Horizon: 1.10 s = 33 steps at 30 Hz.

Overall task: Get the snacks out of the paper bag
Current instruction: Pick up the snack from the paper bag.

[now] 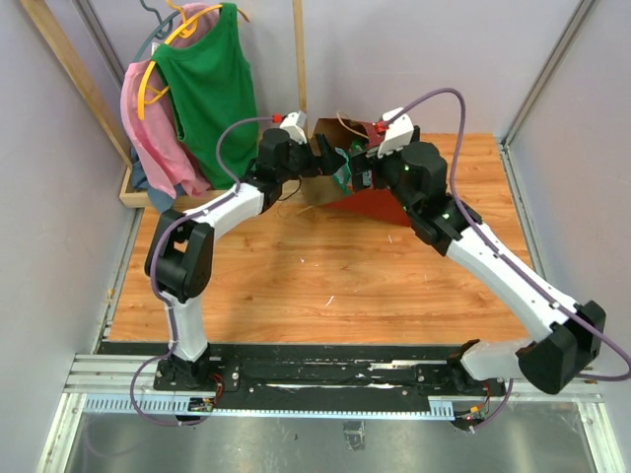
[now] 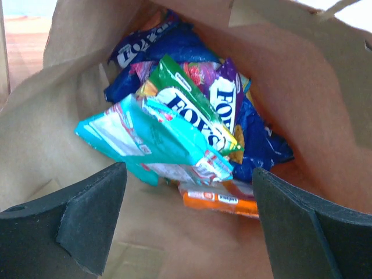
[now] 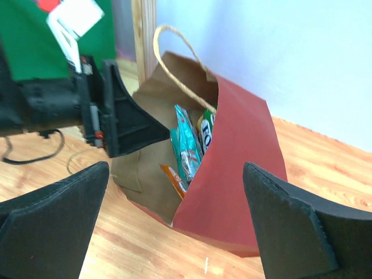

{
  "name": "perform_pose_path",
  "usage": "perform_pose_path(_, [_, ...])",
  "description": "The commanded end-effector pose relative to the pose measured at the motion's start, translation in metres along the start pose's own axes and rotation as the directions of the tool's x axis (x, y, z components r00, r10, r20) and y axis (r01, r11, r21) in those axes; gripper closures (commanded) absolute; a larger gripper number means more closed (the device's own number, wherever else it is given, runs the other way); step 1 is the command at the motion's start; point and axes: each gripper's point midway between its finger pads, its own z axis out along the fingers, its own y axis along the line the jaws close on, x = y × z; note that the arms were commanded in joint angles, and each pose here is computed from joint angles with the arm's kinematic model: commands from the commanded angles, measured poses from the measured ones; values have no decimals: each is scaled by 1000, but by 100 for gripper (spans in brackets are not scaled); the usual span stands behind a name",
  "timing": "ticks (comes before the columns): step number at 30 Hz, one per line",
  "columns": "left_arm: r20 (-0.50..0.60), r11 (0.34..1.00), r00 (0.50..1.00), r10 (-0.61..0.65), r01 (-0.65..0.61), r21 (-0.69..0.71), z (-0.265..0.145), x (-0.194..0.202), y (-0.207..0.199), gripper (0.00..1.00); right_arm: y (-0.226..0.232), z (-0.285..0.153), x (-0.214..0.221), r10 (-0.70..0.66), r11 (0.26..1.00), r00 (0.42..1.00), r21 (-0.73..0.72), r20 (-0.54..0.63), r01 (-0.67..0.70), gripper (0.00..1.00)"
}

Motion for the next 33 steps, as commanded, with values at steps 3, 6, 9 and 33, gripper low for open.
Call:
perform_pose_path(3, [19, 1000, 1000, 3, -2, -25, 32, 1, -1, 7, 0, -32, -40, 72, 997, 989, -34, 132, -68, 1])
perform_pose_path(6, [15, 997, 999, 30, -29, -77, 47, 5, 1, 8, -7, -45, -50, 75, 997, 982, -17, 175, -73, 2])
perform_pose_path(9, [1, 988, 999, 39, -38, -152, 61, 12, 14, 13, -15, -52, -55, 59, 998, 979, 14, 194, -63, 2])
perform_pose_path(33, [200, 988, 971, 130, -111, -104, 21, -67, -26, 99, -67, -5, -10, 225, 974, 973, -20, 40, -225, 16])
